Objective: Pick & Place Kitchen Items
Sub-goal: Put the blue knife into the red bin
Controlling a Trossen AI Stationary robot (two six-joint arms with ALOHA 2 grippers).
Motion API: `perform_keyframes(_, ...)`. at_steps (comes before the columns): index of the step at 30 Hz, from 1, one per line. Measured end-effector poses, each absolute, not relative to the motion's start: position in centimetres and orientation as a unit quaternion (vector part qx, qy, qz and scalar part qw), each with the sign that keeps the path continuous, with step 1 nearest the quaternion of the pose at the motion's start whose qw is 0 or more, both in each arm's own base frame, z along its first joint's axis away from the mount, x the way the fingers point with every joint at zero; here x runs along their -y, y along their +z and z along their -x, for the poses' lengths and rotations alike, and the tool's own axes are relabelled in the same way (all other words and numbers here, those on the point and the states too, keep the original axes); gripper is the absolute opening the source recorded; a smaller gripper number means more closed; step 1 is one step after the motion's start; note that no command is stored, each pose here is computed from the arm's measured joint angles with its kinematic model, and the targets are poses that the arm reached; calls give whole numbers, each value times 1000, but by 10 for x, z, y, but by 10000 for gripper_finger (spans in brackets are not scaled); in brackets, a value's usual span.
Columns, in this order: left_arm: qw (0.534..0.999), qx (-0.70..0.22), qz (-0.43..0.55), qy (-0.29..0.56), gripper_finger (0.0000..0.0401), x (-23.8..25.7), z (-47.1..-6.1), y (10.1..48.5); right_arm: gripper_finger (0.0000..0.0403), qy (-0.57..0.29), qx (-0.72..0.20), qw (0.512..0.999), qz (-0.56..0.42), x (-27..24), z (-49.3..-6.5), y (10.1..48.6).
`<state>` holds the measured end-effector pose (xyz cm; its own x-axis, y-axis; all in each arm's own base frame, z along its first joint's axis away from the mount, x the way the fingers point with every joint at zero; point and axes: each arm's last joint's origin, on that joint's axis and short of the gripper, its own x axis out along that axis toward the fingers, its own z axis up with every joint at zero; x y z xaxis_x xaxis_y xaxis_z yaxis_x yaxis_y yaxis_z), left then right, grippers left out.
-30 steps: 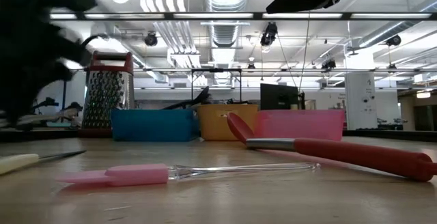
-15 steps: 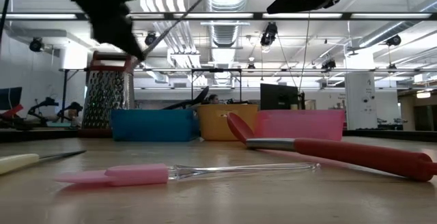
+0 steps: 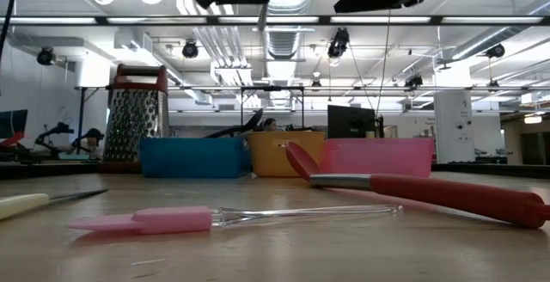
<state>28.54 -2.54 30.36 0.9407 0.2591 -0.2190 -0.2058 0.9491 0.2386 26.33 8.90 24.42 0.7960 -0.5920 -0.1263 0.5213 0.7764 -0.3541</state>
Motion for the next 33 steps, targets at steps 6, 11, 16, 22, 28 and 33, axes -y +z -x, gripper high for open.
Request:
perform_keyframes(6, 988, -92, -104, 71, 37, 8, -286, 291, 114, -218, -82, 963, 137, -91, -268, 252)
perform_keyframes(11, 994, -47, -95, -5, 37, -2, -284, 280, 128, -201, -55, 970, 129, -90, -270, 258)
perform_keyframes(16, 994, 9, -97, -49, 37, -7, -281, 280, 156, -156, -36, 981, 112, -85, -275, 261)
perform_keyframes(22, 993, 15, -104, -53, 37, -7, -281, 281, 190, -141, -12, 985, 103, -80, -277, 265)
perform_keyframes(28, 992, 7, -103, -78, 37, -6, -300, 276, 213, -117, 3, 989, 94, -77, -279, 268)
perform_keyframes(33, 991, -7, -105, -84, 37, -7, -326, 271, 221, -114, 3, 989, 93, -77, -279, 267)
